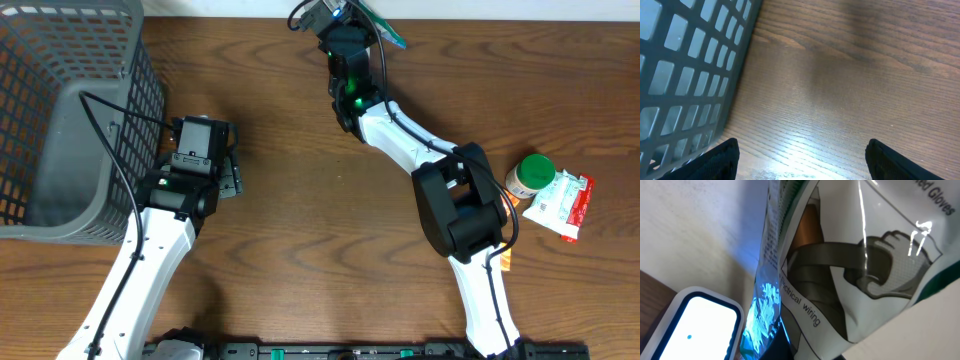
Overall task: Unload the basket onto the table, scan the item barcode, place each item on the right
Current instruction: 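Hold the green gloves pack in front of the scanner with the right gripper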
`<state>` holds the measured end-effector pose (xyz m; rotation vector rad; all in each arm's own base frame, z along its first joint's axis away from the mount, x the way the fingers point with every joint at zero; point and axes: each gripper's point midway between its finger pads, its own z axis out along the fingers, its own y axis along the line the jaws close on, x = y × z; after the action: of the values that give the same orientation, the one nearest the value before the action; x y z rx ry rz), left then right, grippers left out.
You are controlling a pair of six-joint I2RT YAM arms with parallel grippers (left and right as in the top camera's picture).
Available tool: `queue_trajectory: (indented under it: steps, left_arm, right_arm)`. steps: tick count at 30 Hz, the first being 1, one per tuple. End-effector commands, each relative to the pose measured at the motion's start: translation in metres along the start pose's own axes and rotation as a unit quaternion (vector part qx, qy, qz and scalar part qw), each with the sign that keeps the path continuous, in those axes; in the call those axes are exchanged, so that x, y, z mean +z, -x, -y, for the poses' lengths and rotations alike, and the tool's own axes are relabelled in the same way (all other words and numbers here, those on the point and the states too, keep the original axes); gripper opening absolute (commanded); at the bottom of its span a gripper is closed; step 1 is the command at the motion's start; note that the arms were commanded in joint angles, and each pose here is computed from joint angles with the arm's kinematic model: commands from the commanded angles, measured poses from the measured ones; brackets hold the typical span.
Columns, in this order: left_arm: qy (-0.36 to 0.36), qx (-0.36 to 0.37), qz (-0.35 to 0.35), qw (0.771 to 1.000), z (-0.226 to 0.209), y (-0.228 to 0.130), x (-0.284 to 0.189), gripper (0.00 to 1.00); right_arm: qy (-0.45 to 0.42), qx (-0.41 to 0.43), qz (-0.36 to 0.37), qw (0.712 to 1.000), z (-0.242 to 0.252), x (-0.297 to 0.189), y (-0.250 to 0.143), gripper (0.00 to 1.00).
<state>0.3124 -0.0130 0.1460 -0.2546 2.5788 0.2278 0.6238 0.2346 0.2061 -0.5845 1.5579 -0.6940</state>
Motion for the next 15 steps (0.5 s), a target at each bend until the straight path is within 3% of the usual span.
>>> queue_trajectory:
  steps: [1,8,15]
  left_arm:
    - [0.007,-0.003,0.006,1.0,-0.003,0.003,-0.001,0.82]
    - [0.007,-0.003,0.006,1.0,-0.003,0.003,-0.001,0.82]
    - [0.007,-0.003,0.006,1.0,-0.003,0.003,-0.001,0.82]
  right_arm:
    - [-0.007,0.029,-0.003,1.0,-0.003,-0.003,0.003,0.01]
    - [0.001,0.003,-0.003,1.0,-0.025,-0.006,0.001,0.01]
    - [-0.013,-0.159,0.031,0.987,-0.07,-0.006,-0.01,0.01]
